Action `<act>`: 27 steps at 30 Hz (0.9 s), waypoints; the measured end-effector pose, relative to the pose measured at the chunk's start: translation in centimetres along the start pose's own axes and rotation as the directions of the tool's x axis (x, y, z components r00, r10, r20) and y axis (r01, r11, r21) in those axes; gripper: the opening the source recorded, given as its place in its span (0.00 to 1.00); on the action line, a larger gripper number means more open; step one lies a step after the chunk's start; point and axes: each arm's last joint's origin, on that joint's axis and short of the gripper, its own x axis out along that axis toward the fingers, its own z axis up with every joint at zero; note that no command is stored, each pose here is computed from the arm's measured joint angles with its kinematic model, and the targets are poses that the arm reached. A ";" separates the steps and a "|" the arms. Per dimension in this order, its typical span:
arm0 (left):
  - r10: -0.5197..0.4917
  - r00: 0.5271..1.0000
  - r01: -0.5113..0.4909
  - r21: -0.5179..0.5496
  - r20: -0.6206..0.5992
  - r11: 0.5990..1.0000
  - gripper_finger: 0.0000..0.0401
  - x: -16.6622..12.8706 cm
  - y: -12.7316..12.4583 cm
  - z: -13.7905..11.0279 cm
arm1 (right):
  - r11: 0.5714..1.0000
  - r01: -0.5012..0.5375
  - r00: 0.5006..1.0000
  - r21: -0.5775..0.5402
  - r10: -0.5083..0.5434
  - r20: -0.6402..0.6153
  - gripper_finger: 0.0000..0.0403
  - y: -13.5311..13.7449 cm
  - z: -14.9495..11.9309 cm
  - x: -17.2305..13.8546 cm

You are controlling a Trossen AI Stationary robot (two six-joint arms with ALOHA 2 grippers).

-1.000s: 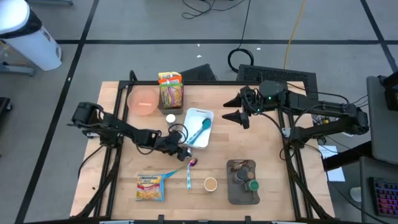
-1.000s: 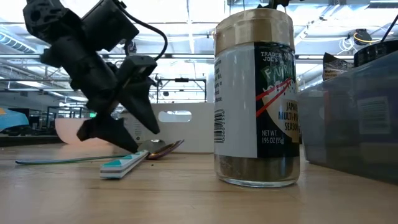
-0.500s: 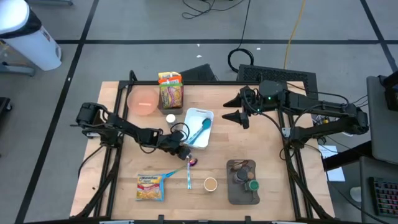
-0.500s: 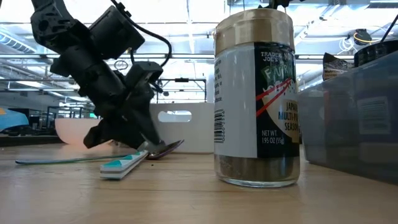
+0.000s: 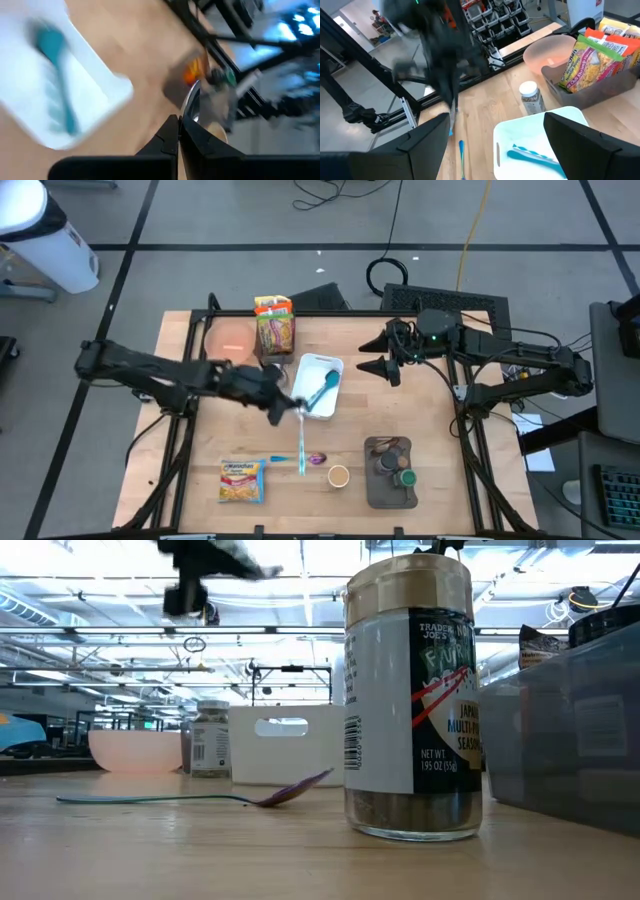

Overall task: Pick & Place Food Item
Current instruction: Put the white patterned spoon into the white bin

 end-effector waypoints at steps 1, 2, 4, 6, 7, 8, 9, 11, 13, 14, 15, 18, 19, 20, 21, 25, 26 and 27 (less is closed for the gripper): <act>0.036 0.999 -0.036 0.021 0.033 0.999 0.01 -1.3 -0.7 0.9 | 1.000 -0.002 1.000 0.001 0.002 -0.001 0.78 0.1 0.0 0.0; 0.070 0.995 -0.073 0.040 0.066 0.997 0.01 -2.4 -1.3 1.8 | 1.000 -0.006 1.000 0.001 0.006 0.000 0.78 0.1 0.0 0.0; 0.132 0.983 -0.141 0.065 0.127 0.988 0.01 -4.4 -2.3 3.6 | 1.000 -0.016 1.000 -0.004 0.016 0.000 0.78 0.4 -0.1 0.1; 0.169 0.967 -0.187 0.079 0.192 0.979 0.01 -6.2 -3.3 5.4 | 1.000 -0.026 1.000 -0.012 0.026 -0.007 0.78 0.6 -0.2 0.1; 0.187 0.960 -0.208 0.086 0.211 0.974 0.01 -6.9 -3.7 6.1 | 0.999 -0.032 0.999 -0.014 0.032 -0.009 0.78 0.8 -0.3 0.2; 0.199 0.953 -0.225 0.090 0.229 0.970 0.01 -7.3 -4.0 6.9 | 0.999 -0.037 0.999 -0.016 0.037 -0.012 0.78 0.9 -0.3 0.2; 0.200 0.946 -0.228 0.087 0.256 0.970 0.01 -7.6 -4.3 7.7 | 0.999 -0.042 0.999 -0.017 0.041 -0.015 0.78 1.0 -0.4 0.2; 0.204 0.937 -0.237 0.087 0.283 0.967 0.01 -7.8 -4.6 8.8 | 0.998 -0.050 0.999 -0.025 0.049 -0.020 0.78 1.2 -0.5 0.3; 0.222 0.929 -0.257 0.085 0.295 0.963 0.01 -7.4 -4.7 9.6 | 0.998 -0.053 0.998 -0.040 0.052 -0.022 0.78 1.3 -0.5 0.3; 0.221 0.925 -0.256 0.077 0.310 0.963 0.01 -7.2 -4.8 10.0 | 0.997 -0.052 0.998 -0.049 0.051 -0.024 0.78 1.3 -0.6 0.3; 0.230 0.921 -0.264 0.069 0.316 0.962 0.01 -6.9 -4.8 10.3 | 0.997 -0.050 0.998 -0.056 0.049 -0.029 0.78 1.3 -0.6 0.3; 0.261 0.902 -0.282 0.011 0.344 0.959 0.00 -5.7 -4.7 11.0 | 0.994 -0.037 0.997 -0.099 0.031 -0.066 0.78 1.1 -1.0 0.0; 0.273 0.895 -0.289 -0.009 0.354 0.957 0.00 -5.2 -4.6 11.2 | 0.992 -0.033 0.996 -0.118 0.023 -0.084 0.78 1.1 -1.1 -0.2; 0.291 0.887 -0.300 -0.032 0.358 0.953 0.00 -4.5 -4.4 11.3 | 0.990 -0.029 0.995 -0.136 0.016 -0.100 0.78 1.1 -1.3 -0.4; 0.303 0.879 -0.303 -0.059 0.369 0.951 0.00 -3.9 -4.3 11.5 | 0.988 -0.024 0.993 -0.152 0.005 -0.122 0.78 1.0 -1.5 -0.8; 0.338 0.842 -0.275 -0.203 0.420 0.940 0.00 -1.5 -4.1 12.0 | 0.973 -0.019 0.979 -0.228 -0.028 -0.200 0.78 1.1 -2.2 -2.9; 0.340 0.835 -0.257 -0.238 0.433 0.937 0.00 -0.9 -4.0 12.1 | 0.968 -0.020 0.974 -0.251 -0.037 -0.222 0.78 1.1 -2.5 -3.5; 0.341 0.829 -0.240 -0.269 0.443 0.933 0.00 -0.3 -4.0 12.2 | 0.961 -0.025 0.972 -0.276 -0.041 -0.232 0.78 1.2 -2.6 -4.0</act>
